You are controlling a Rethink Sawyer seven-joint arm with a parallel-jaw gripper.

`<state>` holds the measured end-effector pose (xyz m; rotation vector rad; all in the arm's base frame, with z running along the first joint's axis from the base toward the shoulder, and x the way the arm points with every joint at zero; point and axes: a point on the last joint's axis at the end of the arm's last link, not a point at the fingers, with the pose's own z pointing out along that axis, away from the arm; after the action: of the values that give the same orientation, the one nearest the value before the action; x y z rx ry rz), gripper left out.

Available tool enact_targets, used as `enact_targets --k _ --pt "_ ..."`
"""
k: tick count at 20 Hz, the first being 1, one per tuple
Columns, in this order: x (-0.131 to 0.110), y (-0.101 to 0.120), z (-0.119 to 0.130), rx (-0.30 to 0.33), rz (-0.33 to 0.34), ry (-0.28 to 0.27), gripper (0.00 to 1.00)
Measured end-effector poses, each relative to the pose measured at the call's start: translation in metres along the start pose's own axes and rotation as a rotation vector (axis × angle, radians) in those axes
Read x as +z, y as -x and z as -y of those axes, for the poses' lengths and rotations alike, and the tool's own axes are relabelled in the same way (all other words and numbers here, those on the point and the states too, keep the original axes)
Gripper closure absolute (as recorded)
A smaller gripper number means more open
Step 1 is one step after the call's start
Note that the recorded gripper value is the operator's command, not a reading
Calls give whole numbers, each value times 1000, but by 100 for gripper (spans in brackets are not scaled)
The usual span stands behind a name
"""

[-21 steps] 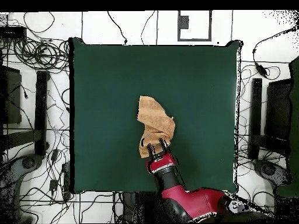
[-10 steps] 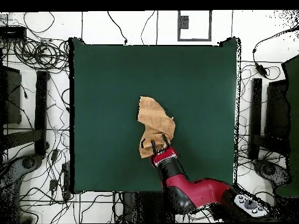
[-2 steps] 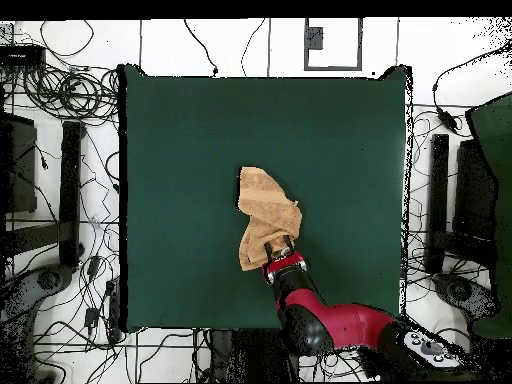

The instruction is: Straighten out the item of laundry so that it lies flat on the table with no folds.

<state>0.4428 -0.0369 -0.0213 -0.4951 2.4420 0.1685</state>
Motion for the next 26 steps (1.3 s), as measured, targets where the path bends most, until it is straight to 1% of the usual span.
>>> enact_targets --k 5,10,21,26 --pt "5 6 -5 10 -7 -4 0" --pt "6 9 -8 -2 -12 -6 0" --pt "4 8 -7 -13 -21 -53 0" --pt "4 8 -8 -11 -33 -60 0"
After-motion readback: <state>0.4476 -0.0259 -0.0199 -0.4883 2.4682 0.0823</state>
